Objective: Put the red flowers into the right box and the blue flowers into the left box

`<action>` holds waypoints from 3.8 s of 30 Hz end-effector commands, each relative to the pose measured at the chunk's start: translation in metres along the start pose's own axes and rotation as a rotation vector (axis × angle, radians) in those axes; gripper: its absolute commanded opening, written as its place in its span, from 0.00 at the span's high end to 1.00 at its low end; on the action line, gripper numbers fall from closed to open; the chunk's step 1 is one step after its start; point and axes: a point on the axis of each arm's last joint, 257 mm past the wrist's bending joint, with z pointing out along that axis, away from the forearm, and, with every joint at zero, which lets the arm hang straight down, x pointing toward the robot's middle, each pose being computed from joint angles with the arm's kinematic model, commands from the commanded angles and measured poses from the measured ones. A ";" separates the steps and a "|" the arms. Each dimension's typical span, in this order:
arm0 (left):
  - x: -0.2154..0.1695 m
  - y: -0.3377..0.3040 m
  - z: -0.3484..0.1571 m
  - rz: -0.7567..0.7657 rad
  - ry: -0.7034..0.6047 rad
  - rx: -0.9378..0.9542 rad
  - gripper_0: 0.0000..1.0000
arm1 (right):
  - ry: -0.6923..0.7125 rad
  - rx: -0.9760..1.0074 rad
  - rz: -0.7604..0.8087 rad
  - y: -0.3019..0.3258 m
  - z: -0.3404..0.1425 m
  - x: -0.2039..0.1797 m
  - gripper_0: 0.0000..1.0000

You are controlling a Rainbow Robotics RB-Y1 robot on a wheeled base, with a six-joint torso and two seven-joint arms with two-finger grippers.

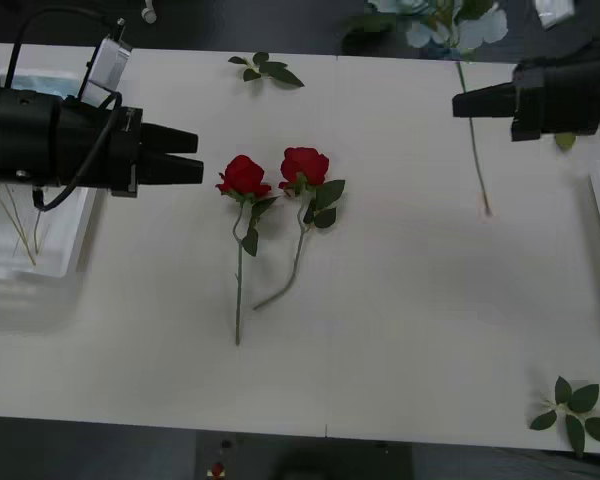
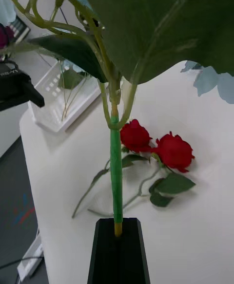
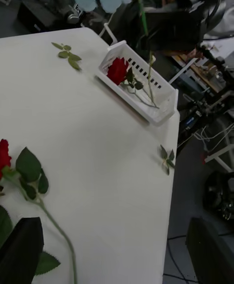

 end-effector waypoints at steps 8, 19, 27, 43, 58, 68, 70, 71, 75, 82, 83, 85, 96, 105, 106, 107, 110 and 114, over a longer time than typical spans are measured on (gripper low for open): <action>-0.035 -0.021 0.041 0.152 -0.105 0.057 0.15 | -0.169 -0.128 0.046 0.090 0.085 -0.021 1.00; -0.044 -0.019 0.065 0.170 -0.165 0.040 0.15 | -0.200 -0.198 0.157 0.132 0.127 -0.050 1.00; -0.050 -0.030 0.070 0.155 -0.195 0.082 0.15 | -0.210 -0.200 0.162 0.139 0.141 -0.057 1.00; -0.048 -0.036 0.084 0.159 -0.199 0.096 0.16 | -0.217 -0.191 0.187 0.137 0.173 -0.059 1.00; -0.048 -0.036 0.083 0.168 -0.201 0.097 1.00 | -0.216 -0.191 0.195 0.137 0.173 -0.059 1.00; -0.049 -0.037 0.082 0.171 -0.204 0.099 1.00 | -0.216 -0.191 0.195 0.137 0.173 -0.059 1.00; -0.049 -0.037 0.081 0.171 -0.206 0.099 1.00 | -0.216 -0.191 0.195 0.137 0.173 -0.059 0.55; -0.049 -0.037 0.082 0.172 -0.205 0.100 1.00 | -0.216 -0.191 0.195 0.137 0.173 -0.059 0.16; -0.050 -0.038 0.082 0.178 -0.208 0.103 1.00 | -0.216 -0.191 0.195 0.137 0.173 -0.059 0.00; -0.050 -0.036 0.077 0.186 -0.207 0.095 1.00 | -0.216 -0.191 0.195 0.137 0.173 -0.059 0.00; -0.050 -0.034 0.074 0.190 -0.204 0.090 1.00 | -0.216 -0.191 0.195 0.137 0.173 -0.059 0.00; -0.051 -0.029 0.064 0.184 -0.206 0.077 1.00 | -0.216 -0.191 0.195 0.137 0.173 -0.059 0.00; -0.044 0.011 -0.045 0.168 -0.215 -0.095 1.00 | -0.221 -0.163 0.190 0.122 0.150 -0.077 0.00; -0.011 0.071 -0.145 0.075 -0.143 -0.346 1.00 | -0.076 -0.150 0.188 0.095 0.068 -0.083 0.00; -0.004 0.080 -0.160 0.052 -0.127 -0.381 1.00 | -0.049 -0.143 0.182 0.090 0.056 -0.079 0.00; 0.002 0.088 -0.174 0.030 -0.116 -0.415 1.00 | -0.023 -0.139 0.180 0.086 0.047 -0.075 0.00; 0.020 0.106 -0.209 -0.021 -0.076 -0.495 1.00 | 0.037 -0.128 0.190 0.073 0.022 -0.066 0.00; 0.046 0.130 -0.253 -0.072 0.004 -0.616 1.00 | 0.127 -0.114 0.216 0.052 -0.010 -0.049 0.00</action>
